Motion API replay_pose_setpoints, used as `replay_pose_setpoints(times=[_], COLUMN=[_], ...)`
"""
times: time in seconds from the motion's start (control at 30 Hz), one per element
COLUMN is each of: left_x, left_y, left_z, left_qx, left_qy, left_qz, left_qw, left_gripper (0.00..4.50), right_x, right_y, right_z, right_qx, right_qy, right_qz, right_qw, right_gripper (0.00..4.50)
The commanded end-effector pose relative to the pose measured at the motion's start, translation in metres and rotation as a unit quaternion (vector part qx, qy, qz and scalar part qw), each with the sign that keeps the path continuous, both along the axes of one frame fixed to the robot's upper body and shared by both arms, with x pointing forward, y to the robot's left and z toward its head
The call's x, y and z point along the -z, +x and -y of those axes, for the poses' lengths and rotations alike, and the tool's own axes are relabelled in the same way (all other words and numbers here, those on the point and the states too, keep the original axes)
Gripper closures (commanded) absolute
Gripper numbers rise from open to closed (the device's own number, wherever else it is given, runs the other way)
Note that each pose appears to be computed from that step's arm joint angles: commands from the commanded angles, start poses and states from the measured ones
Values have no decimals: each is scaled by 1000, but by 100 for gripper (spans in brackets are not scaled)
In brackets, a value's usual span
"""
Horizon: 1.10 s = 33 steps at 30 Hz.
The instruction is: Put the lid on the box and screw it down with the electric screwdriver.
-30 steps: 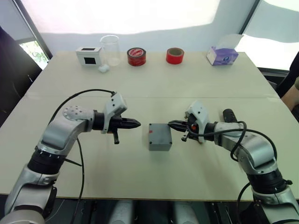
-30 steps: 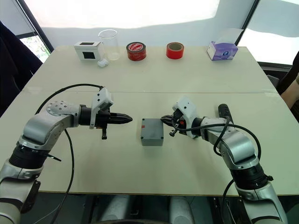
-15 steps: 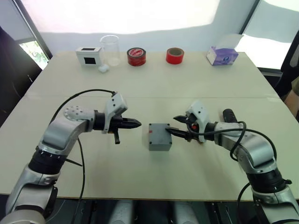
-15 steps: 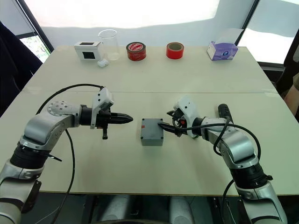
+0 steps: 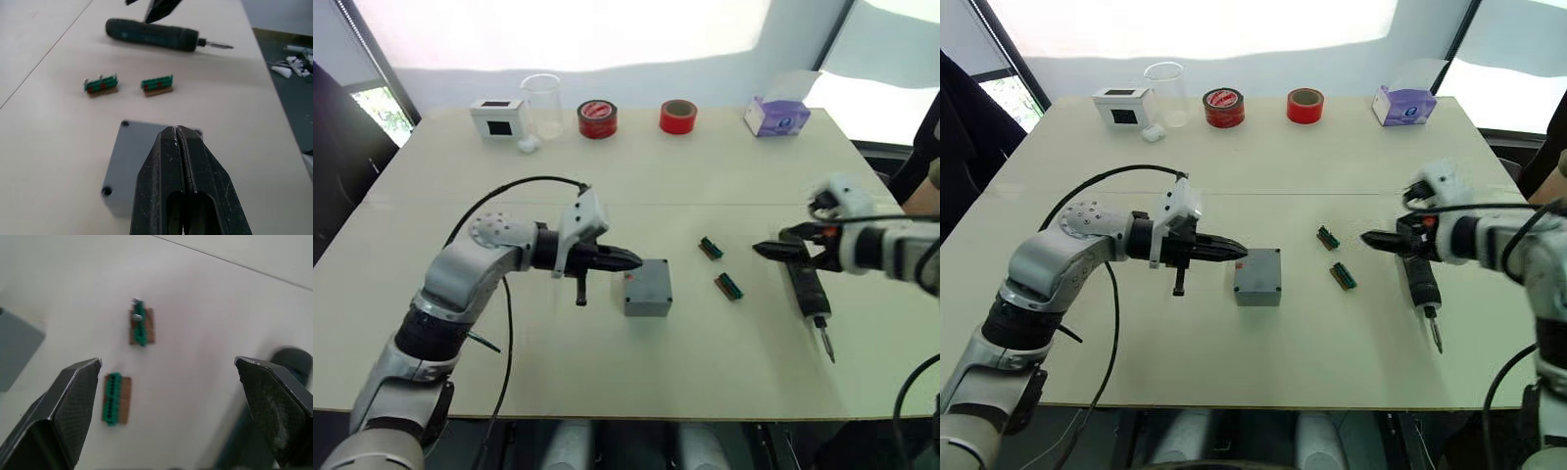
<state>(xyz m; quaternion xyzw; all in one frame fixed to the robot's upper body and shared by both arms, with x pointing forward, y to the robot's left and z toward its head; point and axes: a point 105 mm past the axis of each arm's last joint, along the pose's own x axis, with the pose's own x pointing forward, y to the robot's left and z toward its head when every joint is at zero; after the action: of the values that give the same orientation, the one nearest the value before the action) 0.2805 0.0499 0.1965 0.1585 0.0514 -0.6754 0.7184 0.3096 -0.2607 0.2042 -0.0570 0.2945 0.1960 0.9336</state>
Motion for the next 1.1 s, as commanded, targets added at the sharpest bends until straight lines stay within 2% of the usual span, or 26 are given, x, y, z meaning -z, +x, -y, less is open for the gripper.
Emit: replay_pose_setpoints(times=[0.03,0.13,0.23,0.33,0.5,0.6,1.0,1.1], left_x=[-6,-1,2,2,-1,0,3,3], left_y=[-11,-13,-16,-19,-30,-35,-31,-28], left_z=[9,11,15,18,21,22,17,15], left_qx=[41,53,67,74,85,87,44,31], left_qy=[-4,4,8,6,-12,-11,-23,-25], left_qz=[16,14,20,24,17,16,6,7], left_qw=[999,999,997,997,996,996,999,999], left_gripper=[450,450,450,450,450,450,450,450], right_x=[-3,9,20,32,46,61,85,89], right_y=[-8,-16,-24,-26,-29,-28,-16,-14], right_z=[21,36,41,45,38,42,48,50], right_qx=[28,61,86,98,84,90,82,76], right_qy=[-23,-15,38,44,50,16,-44,-62], right_qz=[-37,-94,-159,-191,-228,-251,-282,-284], right_qw=[999,994,983,976,969,964,955,954], right_gripper=[3,3,3,3,3,3,3,71])
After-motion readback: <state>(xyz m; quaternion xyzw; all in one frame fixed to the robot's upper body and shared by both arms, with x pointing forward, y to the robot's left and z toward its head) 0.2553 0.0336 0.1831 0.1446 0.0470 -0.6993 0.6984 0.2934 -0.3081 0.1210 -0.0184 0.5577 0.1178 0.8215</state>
